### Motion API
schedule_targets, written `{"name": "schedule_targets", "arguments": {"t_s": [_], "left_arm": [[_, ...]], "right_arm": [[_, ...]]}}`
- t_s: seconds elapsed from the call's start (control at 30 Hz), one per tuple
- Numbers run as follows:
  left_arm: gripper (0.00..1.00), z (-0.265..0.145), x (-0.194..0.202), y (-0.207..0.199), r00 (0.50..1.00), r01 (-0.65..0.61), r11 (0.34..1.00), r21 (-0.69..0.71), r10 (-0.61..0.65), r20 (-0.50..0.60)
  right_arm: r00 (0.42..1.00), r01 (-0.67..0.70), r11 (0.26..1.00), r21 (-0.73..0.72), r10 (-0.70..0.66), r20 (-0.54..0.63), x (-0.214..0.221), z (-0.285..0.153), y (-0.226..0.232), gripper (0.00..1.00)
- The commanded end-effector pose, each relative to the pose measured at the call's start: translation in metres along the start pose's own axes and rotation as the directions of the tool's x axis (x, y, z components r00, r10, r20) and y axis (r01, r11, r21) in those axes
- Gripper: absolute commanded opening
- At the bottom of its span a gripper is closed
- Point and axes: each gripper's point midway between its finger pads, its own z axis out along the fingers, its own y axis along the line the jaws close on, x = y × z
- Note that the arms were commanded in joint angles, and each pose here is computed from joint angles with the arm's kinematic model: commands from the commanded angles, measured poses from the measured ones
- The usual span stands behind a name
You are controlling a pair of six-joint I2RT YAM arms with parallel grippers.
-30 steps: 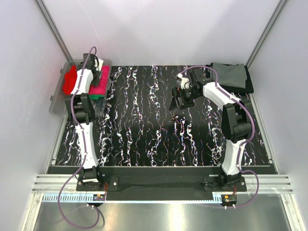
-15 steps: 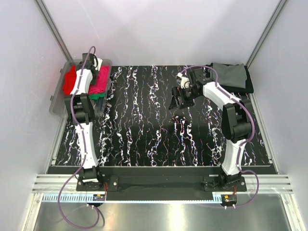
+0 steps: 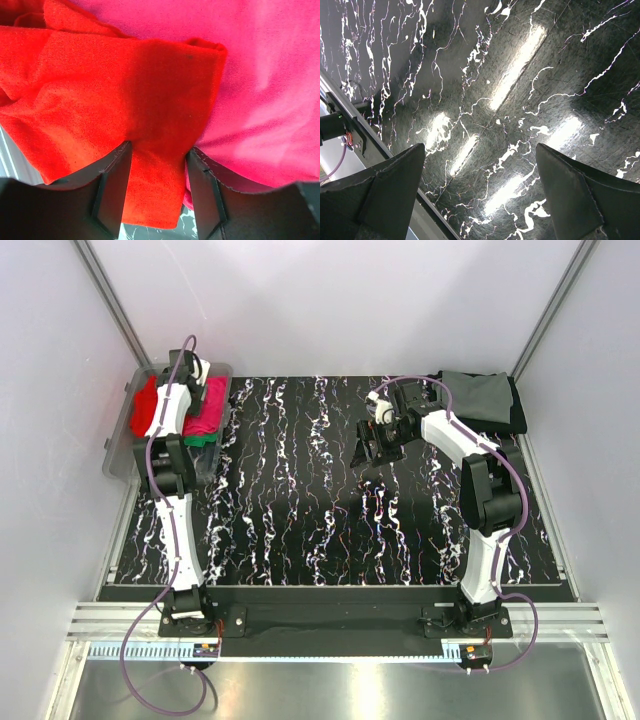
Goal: Fold and stack the t-shirts
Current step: Grab the tshirt from the pile
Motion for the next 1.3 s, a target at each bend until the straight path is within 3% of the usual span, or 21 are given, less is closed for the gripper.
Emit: {"name": "schedule_targets", "arguments": {"t_s": [0.0, 0.3, 0.5, 0.63, 0.8, 0.93, 1.1, 1.27], "left_arm": [[0.53, -0.019, -0.029, 0.035, 0.995, 0.054, 0.994, -0.092, -0.045, 0.094], [0.52, -0.046, -0.063, 0.036, 0.976, 0.084, 0.995, -0.045, -0.073, 0.204], [0.5, -0.02, -0.038, 0.025, 0.992, 0.037, 0.998, -0.043, -0.031, 0.123], [0.35, -0.002, -0.018, 0.013, 0.998, 0.005, 1.0, -0.018, -0.004, 0.059], [0.25, 0.002, -0.013, 0.008, 0.999, -0.016, 1.0, 0.003, 0.016, 0.045], [0.0, -0.001, -0.014, 0.006, 0.999, -0.014, 1.0, 0.015, 0.013, 0.047], [0.0, -0.022, -0.017, -0.009, 0.998, 0.0, 0.996, 0.085, -0.005, 0.057], [0.0, -0.073, -0.03, -0.062, 0.996, -0.002, 0.979, 0.204, -0.016, 0.09]], "right_arm": [[0.999, 0.044, 0.998, -0.035, -0.043, 0.032, -0.015, 0.001, 0.011, 0.99], [0.999, 0.04, 0.999, -0.033, -0.039, 0.018, -0.01, 0.004, 0.007, 0.99], [0.999, 0.046, 0.998, -0.03, -0.046, 0.02, -0.015, 0.008, 0.006, 0.99], [0.999, 0.043, 0.999, -0.03, -0.042, 0.018, -0.015, 0.009, 0.005, 0.99], [0.999, 0.039, 0.999, -0.03, -0.039, 0.013, -0.013, 0.01, 0.004, 0.99], [0.999, 0.045, 0.999, -0.029, -0.045, 0.017, -0.015, 0.01, 0.005, 0.99], [0.997, 0.068, 0.998, -0.02, -0.067, 0.034, -0.022, 0.006, 0.008, 0.99], [0.99, 0.123, 0.992, 0.033, -0.125, 0.072, -0.037, -0.004, 0.006, 1.0]]}}
